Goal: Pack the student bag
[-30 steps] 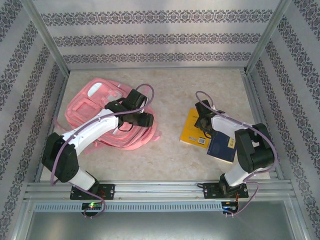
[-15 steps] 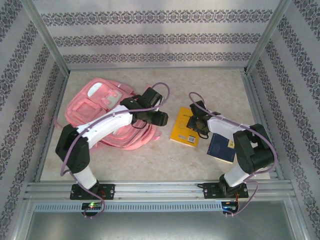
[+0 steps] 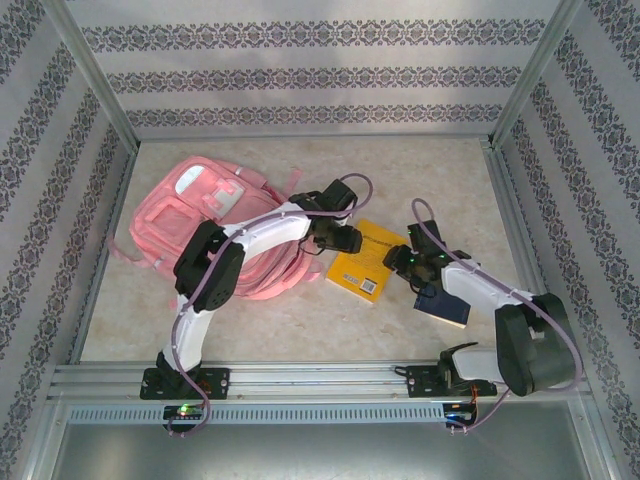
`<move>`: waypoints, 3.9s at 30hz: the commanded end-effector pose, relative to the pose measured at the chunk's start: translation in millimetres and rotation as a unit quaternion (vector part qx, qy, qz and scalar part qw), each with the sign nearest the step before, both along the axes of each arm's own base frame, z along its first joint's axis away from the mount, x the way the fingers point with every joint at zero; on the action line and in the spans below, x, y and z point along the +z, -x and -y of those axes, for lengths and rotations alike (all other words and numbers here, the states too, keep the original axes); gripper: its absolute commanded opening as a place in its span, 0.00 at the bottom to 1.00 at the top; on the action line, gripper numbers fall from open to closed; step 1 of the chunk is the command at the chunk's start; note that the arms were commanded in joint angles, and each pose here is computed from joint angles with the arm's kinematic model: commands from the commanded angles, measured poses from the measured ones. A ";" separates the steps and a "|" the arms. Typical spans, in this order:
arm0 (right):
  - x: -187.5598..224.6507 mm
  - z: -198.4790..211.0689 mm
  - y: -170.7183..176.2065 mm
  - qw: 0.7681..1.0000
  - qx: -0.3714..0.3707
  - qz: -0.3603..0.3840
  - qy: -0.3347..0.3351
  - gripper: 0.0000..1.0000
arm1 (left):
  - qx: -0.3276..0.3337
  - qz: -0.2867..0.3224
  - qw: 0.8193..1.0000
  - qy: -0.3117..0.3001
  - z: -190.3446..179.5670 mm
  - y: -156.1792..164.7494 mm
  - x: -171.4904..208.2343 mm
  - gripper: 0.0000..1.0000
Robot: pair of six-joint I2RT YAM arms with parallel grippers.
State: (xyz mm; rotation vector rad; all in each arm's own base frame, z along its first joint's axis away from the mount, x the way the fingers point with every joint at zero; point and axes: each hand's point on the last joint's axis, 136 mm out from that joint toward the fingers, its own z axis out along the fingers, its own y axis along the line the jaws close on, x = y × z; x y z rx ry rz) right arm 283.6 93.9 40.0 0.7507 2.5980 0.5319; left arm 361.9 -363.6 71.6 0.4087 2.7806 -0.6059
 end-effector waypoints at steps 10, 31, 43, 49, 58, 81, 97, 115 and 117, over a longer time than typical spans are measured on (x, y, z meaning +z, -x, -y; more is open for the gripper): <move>-12.6 -18.5 -14.1 0.987 0.016 0.012 -0.160 0.50 | -0.034 -0.005 0.999 -0.012 12.9 -2.4 -20.1 0.48; -1.9 -38.1 -4.4 0.980 0.056 0.009 -0.191 0.44 | -0.032 -0.028 0.999 0.003 -3.9 5.5 -30.5 0.41; -13.6 -36.5 3.8 0.983 0.050 -0.010 -0.175 0.43 | -0.036 -0.026 0.999 0.003 -12.5 2.8 -27.3 0.40; -23.8 -31.4 7.9 0.986 0.044 -0.023 -0.158 0.41 | -0.035 -0.001 0.999 0.023 -14.3 -1.1 -4.1 0.41; -22.6 -28.6 6.8 0.989 0.044 -0.025 -0.142 0.40 | -0.017 0.004 1.000 0.007 -28.0 -13.6 -9.8 0.45; 8.1 -57.3 -13.5 0.974 0.080 0.000 -0.212 0.40 | -0.046 -0.081 0.995 0.032 1.4 15.2 -52.8 0.31; 51.7 -65.9 -22.6 0.958 0.062 0.060 -0.275 0.40 | -0.045 -0.103 0.991 0.068 6.6 28.0 -52.1 0.26; 57.9 -77.3 -28.2 0.945 0.061 0.083 -0.310 0.39 | -0.032 -0.117 0.989 0.087 3.5 38.7 -55.9 0.26; 63.8 -75.7 -25.8 0.944 0.061 0.093 -0.311 0.39 | -0.032 -0.117 0.989 0.089 2.9 38.9 -55.1 0.25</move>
